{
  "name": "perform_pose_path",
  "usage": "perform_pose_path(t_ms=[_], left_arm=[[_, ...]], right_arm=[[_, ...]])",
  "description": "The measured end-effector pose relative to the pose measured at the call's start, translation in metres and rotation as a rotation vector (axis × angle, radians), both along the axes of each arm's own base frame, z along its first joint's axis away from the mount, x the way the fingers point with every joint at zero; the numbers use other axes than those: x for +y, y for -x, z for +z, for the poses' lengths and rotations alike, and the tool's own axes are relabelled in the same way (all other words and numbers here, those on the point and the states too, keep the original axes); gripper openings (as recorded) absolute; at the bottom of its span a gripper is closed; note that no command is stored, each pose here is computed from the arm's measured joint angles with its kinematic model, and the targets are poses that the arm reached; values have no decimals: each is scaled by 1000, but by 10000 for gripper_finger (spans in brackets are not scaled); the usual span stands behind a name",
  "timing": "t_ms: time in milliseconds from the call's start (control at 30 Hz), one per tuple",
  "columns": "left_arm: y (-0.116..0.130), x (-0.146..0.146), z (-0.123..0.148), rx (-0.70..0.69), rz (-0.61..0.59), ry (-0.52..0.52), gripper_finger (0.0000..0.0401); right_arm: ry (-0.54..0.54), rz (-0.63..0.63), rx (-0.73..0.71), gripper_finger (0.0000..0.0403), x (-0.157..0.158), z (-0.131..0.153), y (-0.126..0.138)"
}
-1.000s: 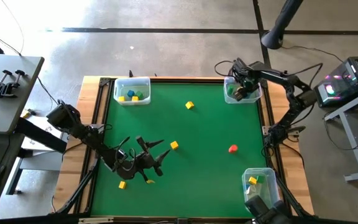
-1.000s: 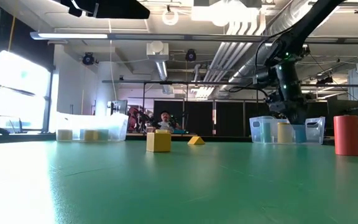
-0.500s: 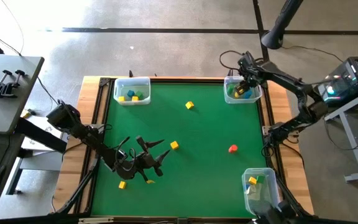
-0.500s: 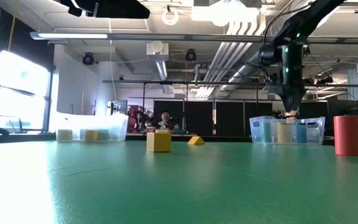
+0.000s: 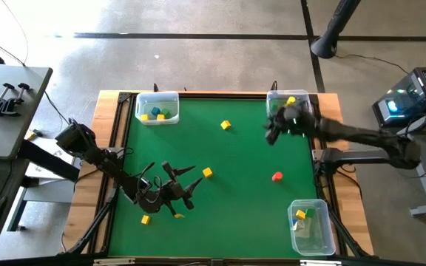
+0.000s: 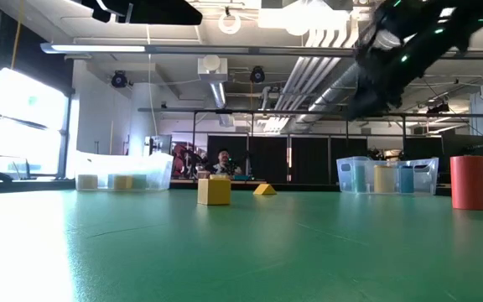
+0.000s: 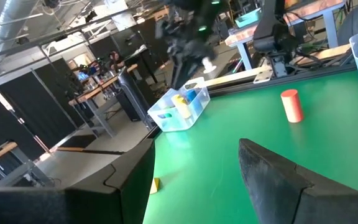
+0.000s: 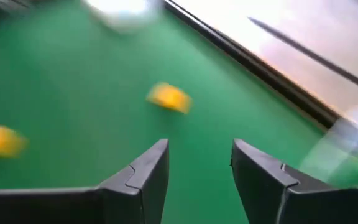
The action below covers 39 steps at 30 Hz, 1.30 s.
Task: Sort blocks by size
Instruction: Put the yellow cube block into the top left transparent bin
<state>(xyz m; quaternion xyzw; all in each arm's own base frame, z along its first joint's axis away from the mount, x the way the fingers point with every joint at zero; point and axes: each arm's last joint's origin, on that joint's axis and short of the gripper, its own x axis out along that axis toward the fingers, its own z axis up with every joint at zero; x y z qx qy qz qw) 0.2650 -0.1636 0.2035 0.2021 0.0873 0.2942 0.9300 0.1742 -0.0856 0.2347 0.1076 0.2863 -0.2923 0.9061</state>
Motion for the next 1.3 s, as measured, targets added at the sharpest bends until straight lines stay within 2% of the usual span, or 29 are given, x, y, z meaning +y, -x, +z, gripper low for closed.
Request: perform_pose_path(t_ms=[200,333,467,633,867,1100,1200,1300], left_arm=[[-3,0,1,-7,-101,28,217],[-8,0,4,-18,-129,45,217],[-13,2,12,-37,-116,53,217],[-20,5,20,-51,-109,51,217],[-23,4,24,-63,-154,67,217],[-25,0,22,-55,-310,105,217],[-26,-2,20,-34,-371,122,217],[-25,-1,14,17,-373,132,217]], right_arm=[[49,302,-389,165,68,-16,-14],[127,362,-501,165,104,-27,-16],[183,409,-476,165,131,-33,-21],[192,491,-432,165,155,-40,-37],[133,531,-370,165,172,-67,-59],[22,692,-299,165,179,-85,-85],[21,692,-292,165,181,-87,-99],[44,644,-287,165,183,-89,-115]])
